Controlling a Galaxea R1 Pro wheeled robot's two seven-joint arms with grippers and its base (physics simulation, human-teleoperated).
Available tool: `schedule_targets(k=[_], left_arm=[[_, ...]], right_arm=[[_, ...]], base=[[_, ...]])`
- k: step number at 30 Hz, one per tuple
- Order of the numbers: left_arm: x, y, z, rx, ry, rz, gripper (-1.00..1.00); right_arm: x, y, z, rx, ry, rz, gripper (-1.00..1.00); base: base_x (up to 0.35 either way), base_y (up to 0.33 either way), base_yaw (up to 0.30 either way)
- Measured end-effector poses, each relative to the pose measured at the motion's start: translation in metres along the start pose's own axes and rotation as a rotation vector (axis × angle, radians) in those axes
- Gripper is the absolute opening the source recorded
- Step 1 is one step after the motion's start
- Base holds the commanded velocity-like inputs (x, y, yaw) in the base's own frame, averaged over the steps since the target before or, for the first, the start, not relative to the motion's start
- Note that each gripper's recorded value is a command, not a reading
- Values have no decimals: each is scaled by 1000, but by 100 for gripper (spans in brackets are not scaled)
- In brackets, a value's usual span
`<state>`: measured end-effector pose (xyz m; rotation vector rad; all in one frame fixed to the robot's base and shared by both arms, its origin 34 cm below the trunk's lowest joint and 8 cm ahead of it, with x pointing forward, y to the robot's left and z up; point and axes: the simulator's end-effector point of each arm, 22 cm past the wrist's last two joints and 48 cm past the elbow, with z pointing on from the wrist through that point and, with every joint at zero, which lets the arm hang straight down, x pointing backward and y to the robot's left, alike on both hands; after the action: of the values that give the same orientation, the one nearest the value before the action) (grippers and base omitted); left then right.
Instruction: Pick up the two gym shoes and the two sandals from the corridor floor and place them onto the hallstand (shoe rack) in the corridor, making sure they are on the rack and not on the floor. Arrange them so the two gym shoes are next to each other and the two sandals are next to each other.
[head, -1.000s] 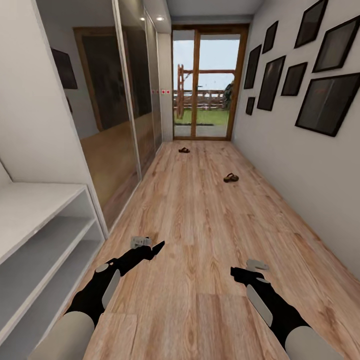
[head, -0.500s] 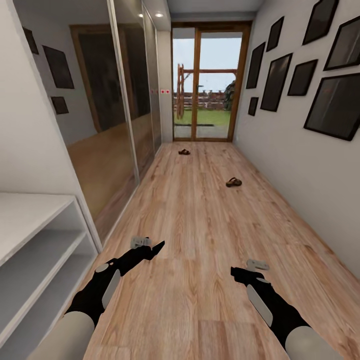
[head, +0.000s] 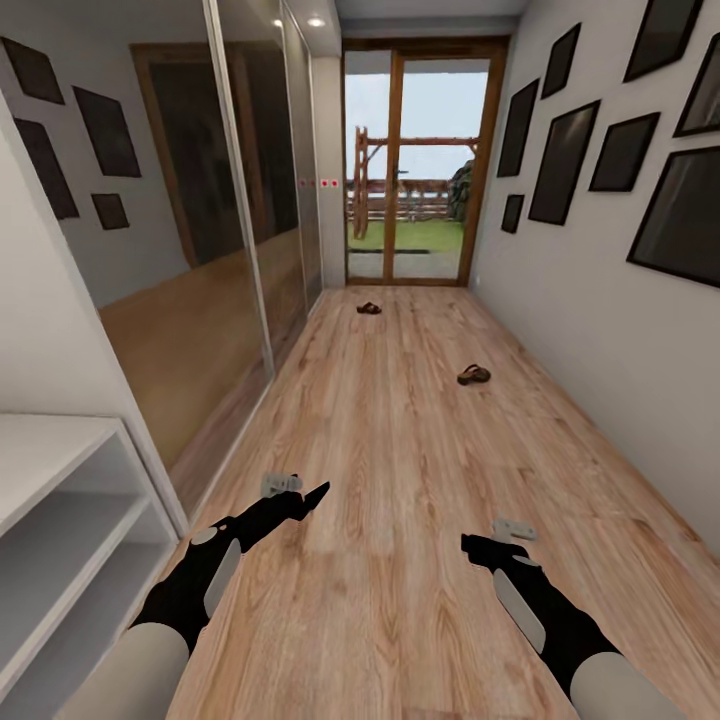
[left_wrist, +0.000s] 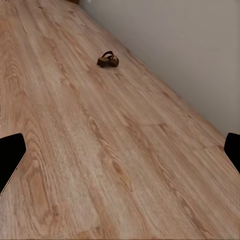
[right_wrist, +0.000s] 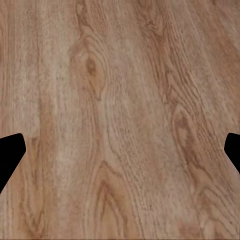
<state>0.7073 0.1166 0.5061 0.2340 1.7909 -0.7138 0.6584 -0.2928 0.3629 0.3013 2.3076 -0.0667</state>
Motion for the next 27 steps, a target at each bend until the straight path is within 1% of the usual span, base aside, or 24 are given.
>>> schedule_targets(k=[27], left_arm=[[0,0,0,0,0,0,100]], right_arm=[[0,0,0,-1,0,0,100]], base=[[348,0,0]])
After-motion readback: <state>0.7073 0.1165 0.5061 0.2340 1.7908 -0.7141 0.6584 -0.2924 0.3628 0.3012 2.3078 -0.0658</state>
